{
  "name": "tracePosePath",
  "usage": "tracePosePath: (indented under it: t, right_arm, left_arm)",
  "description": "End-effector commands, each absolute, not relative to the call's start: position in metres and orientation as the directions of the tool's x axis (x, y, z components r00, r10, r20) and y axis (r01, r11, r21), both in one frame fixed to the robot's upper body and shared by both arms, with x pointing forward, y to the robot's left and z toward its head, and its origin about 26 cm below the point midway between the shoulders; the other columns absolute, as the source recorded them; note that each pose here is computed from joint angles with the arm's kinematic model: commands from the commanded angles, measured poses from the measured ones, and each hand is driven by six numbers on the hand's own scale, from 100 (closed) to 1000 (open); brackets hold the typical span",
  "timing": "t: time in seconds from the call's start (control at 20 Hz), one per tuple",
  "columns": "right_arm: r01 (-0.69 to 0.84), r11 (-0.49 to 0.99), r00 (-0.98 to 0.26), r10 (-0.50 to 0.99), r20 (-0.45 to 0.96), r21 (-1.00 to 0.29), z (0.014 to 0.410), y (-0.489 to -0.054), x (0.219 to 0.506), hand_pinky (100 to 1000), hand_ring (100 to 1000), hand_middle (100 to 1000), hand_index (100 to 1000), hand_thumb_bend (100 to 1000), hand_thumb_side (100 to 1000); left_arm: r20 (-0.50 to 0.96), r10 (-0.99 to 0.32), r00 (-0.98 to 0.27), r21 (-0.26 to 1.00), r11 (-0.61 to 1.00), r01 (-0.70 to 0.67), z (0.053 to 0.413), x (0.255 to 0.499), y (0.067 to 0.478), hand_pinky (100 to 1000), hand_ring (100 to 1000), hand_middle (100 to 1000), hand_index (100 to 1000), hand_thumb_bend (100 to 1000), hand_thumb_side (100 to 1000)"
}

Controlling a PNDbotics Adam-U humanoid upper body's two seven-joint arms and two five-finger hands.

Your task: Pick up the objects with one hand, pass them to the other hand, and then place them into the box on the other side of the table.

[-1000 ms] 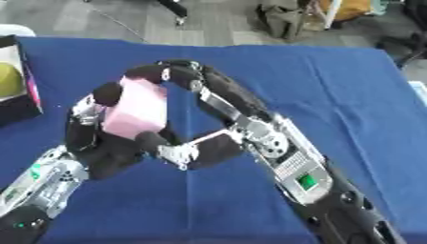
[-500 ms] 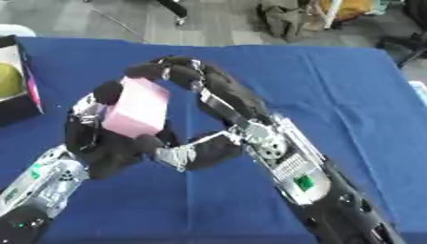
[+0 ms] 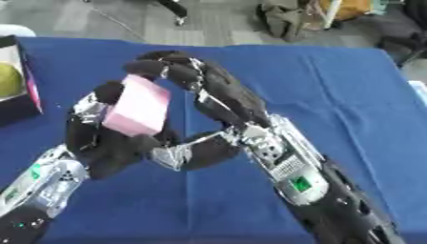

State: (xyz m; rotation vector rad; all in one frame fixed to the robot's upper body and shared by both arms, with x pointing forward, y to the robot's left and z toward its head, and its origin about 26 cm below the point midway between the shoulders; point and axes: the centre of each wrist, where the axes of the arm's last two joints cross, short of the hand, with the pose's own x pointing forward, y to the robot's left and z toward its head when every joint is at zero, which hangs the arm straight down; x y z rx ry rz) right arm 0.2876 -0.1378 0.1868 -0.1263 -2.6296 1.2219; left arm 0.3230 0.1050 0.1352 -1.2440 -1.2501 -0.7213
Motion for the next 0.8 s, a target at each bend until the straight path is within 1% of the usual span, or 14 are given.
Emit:
tracePosePath:
  t: [0.05, 0.5, 0.6, 0.7, 0.8]
  right_arm:
    - [0.003, 0.656, -0.979, 0.156, 0.131, -0.755, 0.1967, -0.1341, 0.2827, 892, 880, 997, 892, 274, 524]
    - [0.043, 0.657, -0.977, 0.184, 0.105, -0.753, 0.1983, -0.1335, 0.283, 897, 871, 1000, 942, 270, 504]
    - [0.055, 0.661, -0.975, 0.197, 0.101, -0.749, 0.1989, -0.1334, 0.2831, 918, 897, 1000, 952, 269, 493]
    - [0.069, 0.664, -0.973, 0.21, 0.098, -0.744, 0.1993, -0.1333, 0.2832, 950, 949, 1000, 956, 261, 492]
    - [0.079, 0.664, -0.969, 0.226, 0.098, -0.743, 0.1991, -0.1333, 0.2832, 964, 978, 1000, 957, 256, 492]
  left_arm:
    - [0.949, 0.217, 0.229, -0.28, 0.247, 0.928, 0.1407, 0.3243, 0.1044, 760, 627, 422, 473, 335, 682]
    - [0.948, 0.221, 0.231, -0.283, 0.242, 0.928, 0.1412, 0.3232, 0.104, 758, 624, 419, 470, 335, 680]
    - [0.948, 0.219, 0.23, -0.281, 0.238, 0.93, 0.1416, 0.3226, 0.1038, 758, 624, 419, 469, 334, 680]
    - [0.948, 0.218, 0.23, -0.28, 0.234, 0.931, 0.1419, 0.322, 0.1036, 758, 623, 418, 468, 334, 680]
    - [0.948, 0.217, 0.231, -0.279, 0.23, 0.932, 0.1417, 0.3214, 0.1035, 758, 622, 417, 467, 333, 680]
